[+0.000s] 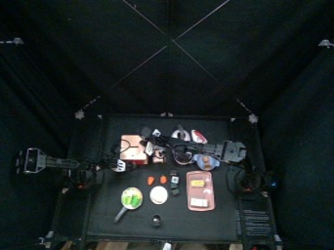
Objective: Open drawer
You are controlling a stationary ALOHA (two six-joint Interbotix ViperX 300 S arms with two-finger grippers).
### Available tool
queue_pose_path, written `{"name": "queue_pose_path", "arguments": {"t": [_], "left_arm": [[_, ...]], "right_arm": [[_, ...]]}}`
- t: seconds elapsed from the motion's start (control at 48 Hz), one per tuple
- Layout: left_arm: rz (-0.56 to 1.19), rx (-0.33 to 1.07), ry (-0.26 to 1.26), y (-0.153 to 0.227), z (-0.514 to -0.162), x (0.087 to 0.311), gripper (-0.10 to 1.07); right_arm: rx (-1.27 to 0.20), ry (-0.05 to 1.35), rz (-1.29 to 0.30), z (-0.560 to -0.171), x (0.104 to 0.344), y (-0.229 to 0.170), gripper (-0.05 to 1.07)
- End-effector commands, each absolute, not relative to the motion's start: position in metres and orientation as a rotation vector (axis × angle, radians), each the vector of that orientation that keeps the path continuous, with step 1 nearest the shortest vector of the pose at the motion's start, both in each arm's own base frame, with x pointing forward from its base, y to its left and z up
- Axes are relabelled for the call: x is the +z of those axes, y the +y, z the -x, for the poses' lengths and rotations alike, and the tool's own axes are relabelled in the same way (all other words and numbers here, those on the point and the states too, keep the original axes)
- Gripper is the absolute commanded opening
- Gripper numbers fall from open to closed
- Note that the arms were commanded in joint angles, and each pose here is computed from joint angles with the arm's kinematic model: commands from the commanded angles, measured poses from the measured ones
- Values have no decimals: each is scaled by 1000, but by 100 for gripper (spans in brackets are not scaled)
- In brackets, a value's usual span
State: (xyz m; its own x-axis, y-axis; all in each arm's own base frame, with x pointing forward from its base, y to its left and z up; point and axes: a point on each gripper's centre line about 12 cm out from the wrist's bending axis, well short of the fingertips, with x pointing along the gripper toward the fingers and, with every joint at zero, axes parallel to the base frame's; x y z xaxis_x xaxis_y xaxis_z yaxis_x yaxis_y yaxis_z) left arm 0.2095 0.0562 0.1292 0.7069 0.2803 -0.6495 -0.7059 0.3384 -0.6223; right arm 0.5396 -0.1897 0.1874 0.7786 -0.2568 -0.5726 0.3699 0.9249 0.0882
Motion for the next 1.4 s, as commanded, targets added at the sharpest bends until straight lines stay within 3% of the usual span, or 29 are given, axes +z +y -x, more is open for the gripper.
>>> {"name": "queue_pose_path", "arguments": {"t": [0.0, 0.271, 0.646, 1.021, 1.375], "left_arm": [[1052, 681, 455, 59, -219, 134, 85], [1146, 767, 422, 65, -219, 129, 85], [1168, 786, 412, 68, -225, 130, 84], [1179, 807, 435, 67, -226, 124, 57], [1175, 775, 456, 59, -228, 124, 56]], "right_arm": [[-338, 552, -191, -542, 206, -190, 5], [-338, 562, -185, -540, 202, -189, 5], [-333, 564, -169, -541, 203, -187, 5], [-331, 570, -170, -541, 203, -186, 5], [-332, 562, -172, -543, 206, -187, 5]]}}
